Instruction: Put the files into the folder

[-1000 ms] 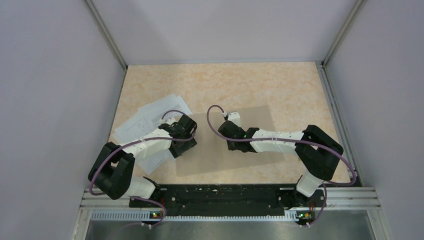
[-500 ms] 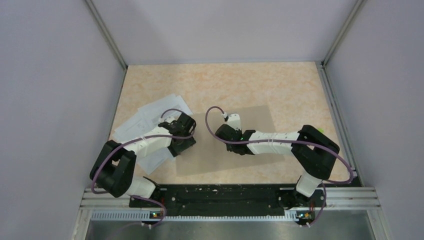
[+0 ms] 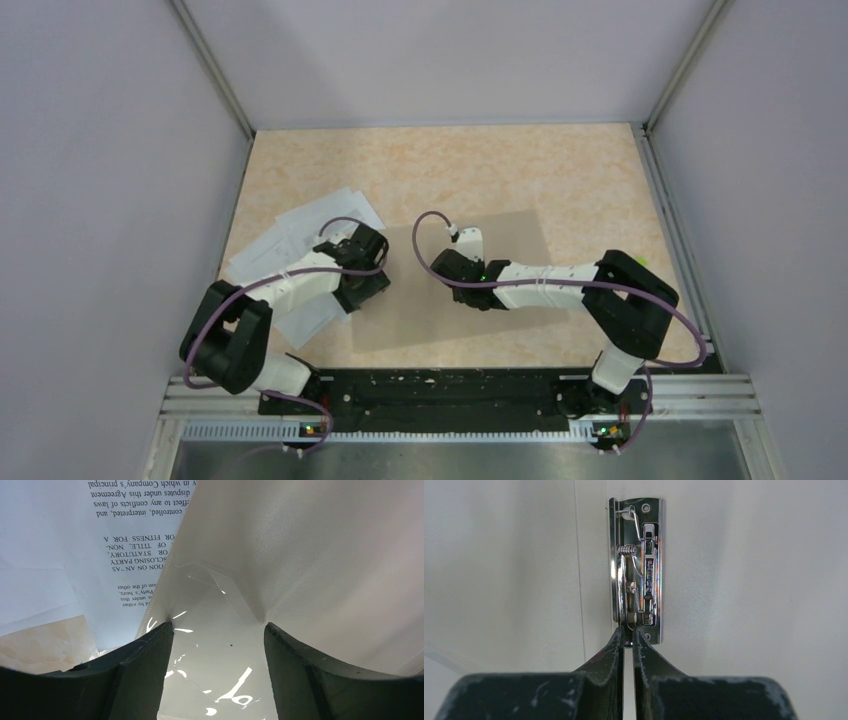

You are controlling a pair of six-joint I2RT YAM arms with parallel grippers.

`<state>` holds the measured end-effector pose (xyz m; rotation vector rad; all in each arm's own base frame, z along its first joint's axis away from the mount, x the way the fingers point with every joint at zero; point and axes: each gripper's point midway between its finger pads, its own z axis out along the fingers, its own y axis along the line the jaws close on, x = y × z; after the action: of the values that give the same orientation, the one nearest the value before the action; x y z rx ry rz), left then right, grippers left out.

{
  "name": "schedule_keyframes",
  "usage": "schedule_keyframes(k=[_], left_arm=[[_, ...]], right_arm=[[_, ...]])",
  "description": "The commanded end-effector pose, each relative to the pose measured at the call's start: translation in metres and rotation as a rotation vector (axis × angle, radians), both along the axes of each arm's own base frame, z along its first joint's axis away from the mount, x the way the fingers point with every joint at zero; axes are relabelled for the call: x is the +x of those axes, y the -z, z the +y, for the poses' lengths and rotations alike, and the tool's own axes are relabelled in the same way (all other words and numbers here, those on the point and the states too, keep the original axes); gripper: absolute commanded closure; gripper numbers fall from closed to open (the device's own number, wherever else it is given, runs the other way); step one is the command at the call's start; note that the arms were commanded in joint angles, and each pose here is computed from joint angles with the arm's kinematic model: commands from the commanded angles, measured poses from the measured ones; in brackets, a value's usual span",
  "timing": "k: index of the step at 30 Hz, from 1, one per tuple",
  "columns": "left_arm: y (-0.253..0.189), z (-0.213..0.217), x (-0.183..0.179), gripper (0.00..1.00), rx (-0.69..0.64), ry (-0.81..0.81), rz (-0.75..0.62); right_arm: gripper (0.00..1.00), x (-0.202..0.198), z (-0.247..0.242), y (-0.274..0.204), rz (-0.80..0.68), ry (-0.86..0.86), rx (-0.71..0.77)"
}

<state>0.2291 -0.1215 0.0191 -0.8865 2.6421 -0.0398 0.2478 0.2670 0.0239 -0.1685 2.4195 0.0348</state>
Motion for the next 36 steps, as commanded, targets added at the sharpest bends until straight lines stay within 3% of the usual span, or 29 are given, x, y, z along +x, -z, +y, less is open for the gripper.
schedule_keyframes(k=[1, 24, 36], left_arm=[[0.031, 0.035, -0.025, 0.27, 0.129, -0.021, 0.107], [0.032, 0.037, -0.026, 0.27, 0.128, -0.034, 0.111], [0.025, 0.03, -0.016, 0.27, 0.112, 0.006, 0.087]], right_arm=[[0.98, -0.033, -0.09, 0.037, 0.135, 0.033, -0.362], [0.98, -0.034, -0.1, 0.034, 0.154, 0.065, -0.302], [0.96, -0.008, -0.068, -0.012, 0.068, 0.029, -0.174]])
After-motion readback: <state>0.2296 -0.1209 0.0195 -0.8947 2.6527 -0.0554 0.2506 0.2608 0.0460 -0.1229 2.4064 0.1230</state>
